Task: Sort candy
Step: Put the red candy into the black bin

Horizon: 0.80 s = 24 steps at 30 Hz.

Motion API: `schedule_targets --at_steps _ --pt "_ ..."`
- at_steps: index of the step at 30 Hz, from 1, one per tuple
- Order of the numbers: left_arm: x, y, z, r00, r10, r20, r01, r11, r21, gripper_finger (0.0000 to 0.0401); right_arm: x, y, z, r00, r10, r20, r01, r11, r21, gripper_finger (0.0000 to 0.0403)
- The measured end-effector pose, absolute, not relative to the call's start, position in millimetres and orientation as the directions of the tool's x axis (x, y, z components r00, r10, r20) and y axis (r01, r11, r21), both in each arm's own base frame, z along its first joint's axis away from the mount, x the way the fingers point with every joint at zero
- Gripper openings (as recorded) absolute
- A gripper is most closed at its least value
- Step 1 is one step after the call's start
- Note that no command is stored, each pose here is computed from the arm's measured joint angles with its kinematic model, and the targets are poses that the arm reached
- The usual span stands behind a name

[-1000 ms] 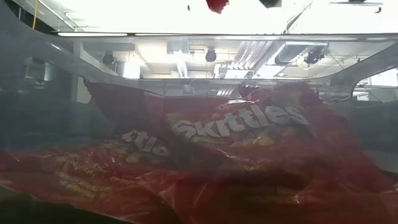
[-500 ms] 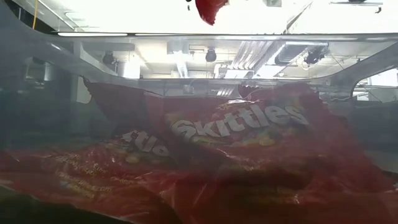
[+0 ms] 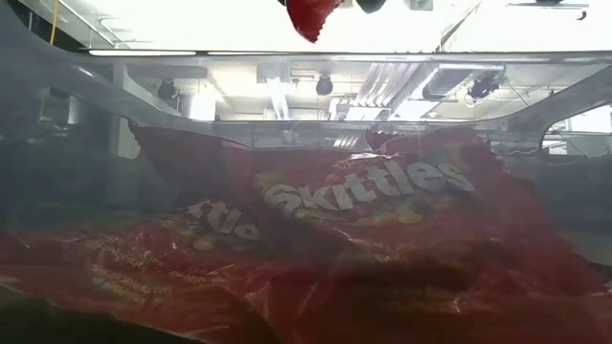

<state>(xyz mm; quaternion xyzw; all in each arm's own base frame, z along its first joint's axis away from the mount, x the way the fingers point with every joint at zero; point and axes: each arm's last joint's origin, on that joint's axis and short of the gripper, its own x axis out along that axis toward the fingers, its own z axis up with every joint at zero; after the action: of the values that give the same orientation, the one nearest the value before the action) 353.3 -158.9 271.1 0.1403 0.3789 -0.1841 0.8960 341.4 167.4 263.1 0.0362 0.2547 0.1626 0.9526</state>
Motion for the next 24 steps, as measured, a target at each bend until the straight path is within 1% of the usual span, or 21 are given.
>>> schedule_targets --at_steps 6,11,19,22,24 --pt "355 -159 273 0.659 -0.232 -0.716 0.377 0.925 0.047 0.0193 337 170 258 0.780 0.342 -0.524 -0.288 0.940 0.185 0.0000" --pt "356 -161 275 0.675 -0.249 -0.695 0.351 0.936 0.005 0.0193 331 177 254 0.749 0.349 -0.563 -0.300 0.937 0.182 0.0000" --pt "354 -161 277 0.641 -0.312 -0.701 0.376 0.924 -0.067 0.0193 323 184 253 0.721 0.359 -0.593 -0.315 0.932 0.180 0.0000" --pt "343 -155 286 0.613 -0.296 -0.733 0.365 0.928 -0.070 0.0193 312 181 262 0.700 0.353 -0.621 -0.316 0.933 0.173 0.0000" --pt "333 -144 296 0.596 -0.278 -0.753 0.316 0.944 -0.098 0.0193 299 177 271 0.678 0.342 -0.650 -0.315 0.935 0.163 0.0000"
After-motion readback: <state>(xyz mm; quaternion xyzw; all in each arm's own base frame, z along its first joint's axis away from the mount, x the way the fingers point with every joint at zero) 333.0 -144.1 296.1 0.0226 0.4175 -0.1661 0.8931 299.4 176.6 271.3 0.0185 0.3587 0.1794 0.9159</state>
